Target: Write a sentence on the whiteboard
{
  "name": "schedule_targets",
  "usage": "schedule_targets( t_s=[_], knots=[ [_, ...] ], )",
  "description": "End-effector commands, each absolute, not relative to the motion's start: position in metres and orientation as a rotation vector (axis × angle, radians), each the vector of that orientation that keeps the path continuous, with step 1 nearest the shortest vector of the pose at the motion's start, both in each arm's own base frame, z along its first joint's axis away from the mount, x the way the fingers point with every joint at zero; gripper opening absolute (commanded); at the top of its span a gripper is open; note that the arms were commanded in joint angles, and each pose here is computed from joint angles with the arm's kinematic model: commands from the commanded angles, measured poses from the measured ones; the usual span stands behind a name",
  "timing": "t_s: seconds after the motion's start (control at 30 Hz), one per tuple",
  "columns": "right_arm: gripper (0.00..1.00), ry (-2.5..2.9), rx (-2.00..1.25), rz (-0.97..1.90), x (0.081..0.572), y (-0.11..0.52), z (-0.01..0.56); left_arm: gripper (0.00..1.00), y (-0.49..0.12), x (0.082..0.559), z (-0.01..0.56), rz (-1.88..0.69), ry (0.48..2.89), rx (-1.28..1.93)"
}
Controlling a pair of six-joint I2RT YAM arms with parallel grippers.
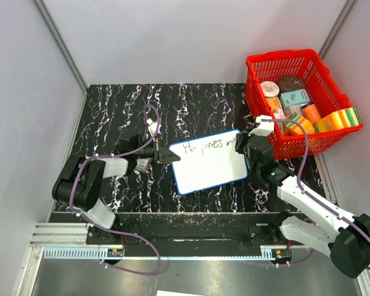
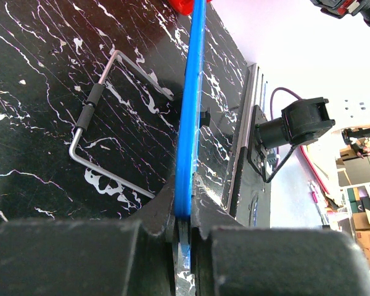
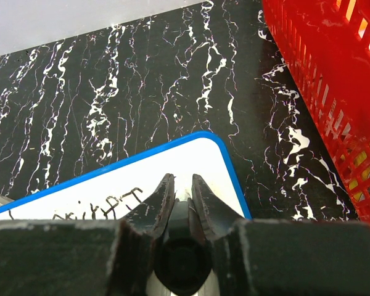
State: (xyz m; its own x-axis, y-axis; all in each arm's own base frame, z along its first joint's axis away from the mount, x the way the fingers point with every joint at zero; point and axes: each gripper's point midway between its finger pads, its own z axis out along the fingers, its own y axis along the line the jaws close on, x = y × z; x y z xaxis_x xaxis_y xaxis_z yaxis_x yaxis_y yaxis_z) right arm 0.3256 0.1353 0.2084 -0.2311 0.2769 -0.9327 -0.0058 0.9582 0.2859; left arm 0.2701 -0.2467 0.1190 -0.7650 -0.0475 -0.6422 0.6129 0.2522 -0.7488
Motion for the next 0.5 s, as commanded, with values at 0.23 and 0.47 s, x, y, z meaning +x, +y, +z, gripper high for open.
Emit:
schedule_targets(
  t_s=[0.23,0.47],
  knots=[
    [0.0,1.781,0.211,0.272,0.325,0.132,0.213,0.0,-0.243,0.286,0.109,-1.396,1.942,0.557],
    [0.0,1.808,0.204,0.281,0.32,0.132,0.203,0.0,-0.243,0.286,0.109,-1.396,1.942,0.557]
  ],
)
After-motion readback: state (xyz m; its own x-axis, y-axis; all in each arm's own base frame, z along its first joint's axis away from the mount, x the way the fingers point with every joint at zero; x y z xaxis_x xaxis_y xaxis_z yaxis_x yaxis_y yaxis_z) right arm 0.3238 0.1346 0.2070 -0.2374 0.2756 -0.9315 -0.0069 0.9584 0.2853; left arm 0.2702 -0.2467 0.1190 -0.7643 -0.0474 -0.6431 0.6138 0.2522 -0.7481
